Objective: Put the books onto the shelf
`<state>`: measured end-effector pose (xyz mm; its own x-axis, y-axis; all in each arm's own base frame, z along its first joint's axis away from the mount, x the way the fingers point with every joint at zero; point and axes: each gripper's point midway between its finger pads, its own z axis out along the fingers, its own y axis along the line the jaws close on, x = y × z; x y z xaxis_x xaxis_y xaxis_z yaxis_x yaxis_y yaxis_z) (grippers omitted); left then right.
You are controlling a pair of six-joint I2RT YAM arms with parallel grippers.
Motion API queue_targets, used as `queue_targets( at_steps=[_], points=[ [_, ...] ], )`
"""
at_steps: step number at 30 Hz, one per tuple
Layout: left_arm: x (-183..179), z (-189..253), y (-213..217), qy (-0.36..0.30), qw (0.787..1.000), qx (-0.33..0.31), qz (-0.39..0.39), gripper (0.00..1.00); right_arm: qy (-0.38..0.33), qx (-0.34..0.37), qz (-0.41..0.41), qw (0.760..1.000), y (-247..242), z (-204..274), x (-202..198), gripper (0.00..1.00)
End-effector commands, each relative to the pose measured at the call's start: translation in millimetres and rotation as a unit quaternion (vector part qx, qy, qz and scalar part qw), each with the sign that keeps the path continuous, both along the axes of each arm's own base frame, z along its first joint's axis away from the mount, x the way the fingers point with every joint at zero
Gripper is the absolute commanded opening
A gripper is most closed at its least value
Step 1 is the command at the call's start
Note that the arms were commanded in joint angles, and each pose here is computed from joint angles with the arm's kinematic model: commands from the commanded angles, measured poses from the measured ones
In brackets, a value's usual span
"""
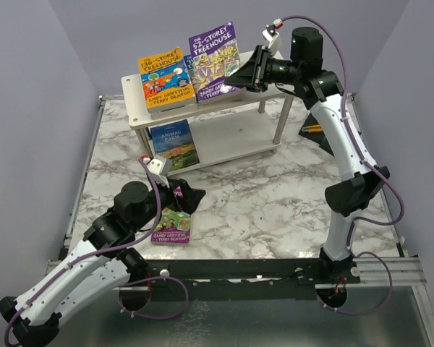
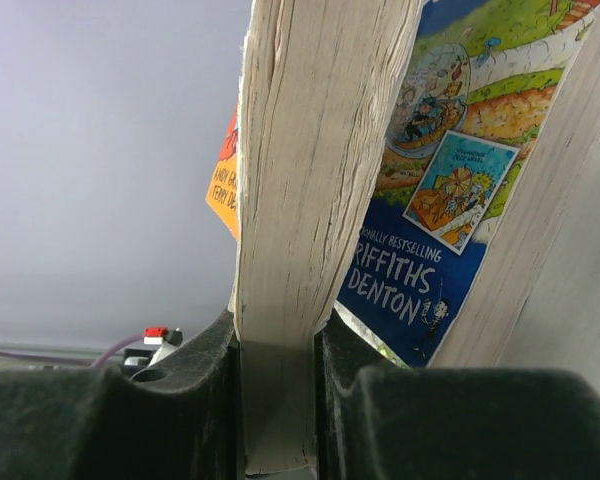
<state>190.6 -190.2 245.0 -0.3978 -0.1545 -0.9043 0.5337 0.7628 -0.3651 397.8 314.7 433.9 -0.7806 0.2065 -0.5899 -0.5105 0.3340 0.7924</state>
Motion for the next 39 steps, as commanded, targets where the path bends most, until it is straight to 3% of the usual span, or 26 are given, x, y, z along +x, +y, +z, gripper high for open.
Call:
queue_targets(
  at_steps=[1, 4, 13, 19, 28, 39],
  points=[
    [-3.3, -6.8, -2.0, 0.004, 1.000, 0.010, -0.014, 0.99, -0.017, 0.028, 0.032, 0.999, -2.9, 18.4, -4.1, 0.09],
    [-3.2, -8.9, -3.4, 0.006, 1.000, 0.012, -0.017, 0.99, -0.006, 0.021, 0.024, 0.999, -5.9, 9.1, 2.5, 0.11],
    [-3.5, -9.6, -4.1, 0.008, 1.000, 0.014, -0.020, 0.99, 0.014, 0.011, 0.010, 1.000, -6.7, -10.4, 17.1, 0.32],
    [-3.4, -7.9, -3.2, 0.005, 1.000, 0.013, -0.018, 0.99, 0.012, -0.001, 0.005, 1.000, -7.0, -19.0, 22.2, 0.40],
    [-3.3, -9.4, -3.9, 0.007, 1.000, 0.015, -0.020, 0.99, -0.045, -0.065, -0.075, 0.994, -29.6, -17.3, 33.3, 0.62],
    [-2.3, -8.2, -2.9, 0.005, 1.000, 0.014, -0.017, 0.99, -0.122, -0.146, -0.202, 0.961, -73.4, -7.0, 54.7, 0.71]
  ],
)
